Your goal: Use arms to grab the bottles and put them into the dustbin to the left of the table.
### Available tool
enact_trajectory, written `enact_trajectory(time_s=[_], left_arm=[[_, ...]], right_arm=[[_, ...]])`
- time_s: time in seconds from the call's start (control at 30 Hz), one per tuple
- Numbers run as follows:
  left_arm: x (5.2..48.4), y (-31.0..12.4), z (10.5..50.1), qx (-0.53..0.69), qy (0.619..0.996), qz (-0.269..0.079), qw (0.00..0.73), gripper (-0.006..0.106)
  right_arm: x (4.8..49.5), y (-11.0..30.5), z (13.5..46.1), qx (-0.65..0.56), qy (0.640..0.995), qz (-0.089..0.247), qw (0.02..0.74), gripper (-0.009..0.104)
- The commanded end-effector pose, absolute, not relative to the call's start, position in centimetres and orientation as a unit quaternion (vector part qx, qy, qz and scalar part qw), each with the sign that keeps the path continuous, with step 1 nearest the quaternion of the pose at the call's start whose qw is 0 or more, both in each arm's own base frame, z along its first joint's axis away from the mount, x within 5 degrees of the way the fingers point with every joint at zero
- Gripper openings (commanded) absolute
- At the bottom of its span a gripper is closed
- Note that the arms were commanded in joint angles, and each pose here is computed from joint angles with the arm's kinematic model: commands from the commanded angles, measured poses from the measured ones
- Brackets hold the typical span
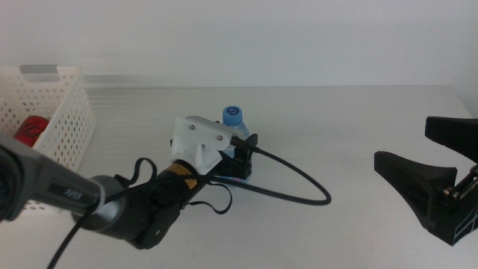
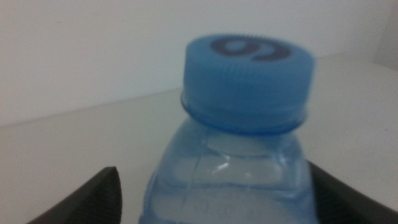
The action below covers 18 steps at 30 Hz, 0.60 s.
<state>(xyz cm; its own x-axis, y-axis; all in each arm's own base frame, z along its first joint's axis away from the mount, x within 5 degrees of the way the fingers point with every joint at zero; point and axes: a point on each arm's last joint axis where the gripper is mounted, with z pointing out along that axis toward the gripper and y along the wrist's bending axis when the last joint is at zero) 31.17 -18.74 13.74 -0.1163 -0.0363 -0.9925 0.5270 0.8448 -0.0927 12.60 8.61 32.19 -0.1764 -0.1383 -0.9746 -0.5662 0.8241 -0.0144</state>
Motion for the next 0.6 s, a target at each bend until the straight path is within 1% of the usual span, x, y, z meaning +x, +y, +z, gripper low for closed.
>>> enact_trajectory(time_s=[0.0,0.1,0.4,0.47,0.5,0.57], left_arm=[[32.1,-19.2,16.0,0.157,0.677,-0.239,0.678,0.09],[32.6,-19.7,15.5,0.159,0.68,-0.251,0.671,0.09],[33.0,-20.1,14.1,0.162,0.686,-0.25,0.664,0.09],[33.0,-20.1,14.1,0.162,0.683,-0.249,0.667,0.087],[33.1,-20.0,14.2,0.162,0.682,-0.25,0.668,0.084],[33.0,-20.1,14.2,0.164,0.68,-0.251,0.669,0.073]], right_arm=[[12.6,8.7,33.9,-0.233,0.709,0.187,0.639,0.074],[12.6,8.7,33.9,-0.233,0.709,0.187,0.639,0.074],[12.6,8.7,33.9,-0.233,0.709,0.187,0.639,0.074],[12.6,8.7,33.9,-0.233,0.709,0.187,0.639,0.074],[12.6,8.7,33.9,-0.233,0.709,0.187,0.639,0.074],[12.6,8.7,33.9,-0.233,0.709,0.187,0.639,0.074]])
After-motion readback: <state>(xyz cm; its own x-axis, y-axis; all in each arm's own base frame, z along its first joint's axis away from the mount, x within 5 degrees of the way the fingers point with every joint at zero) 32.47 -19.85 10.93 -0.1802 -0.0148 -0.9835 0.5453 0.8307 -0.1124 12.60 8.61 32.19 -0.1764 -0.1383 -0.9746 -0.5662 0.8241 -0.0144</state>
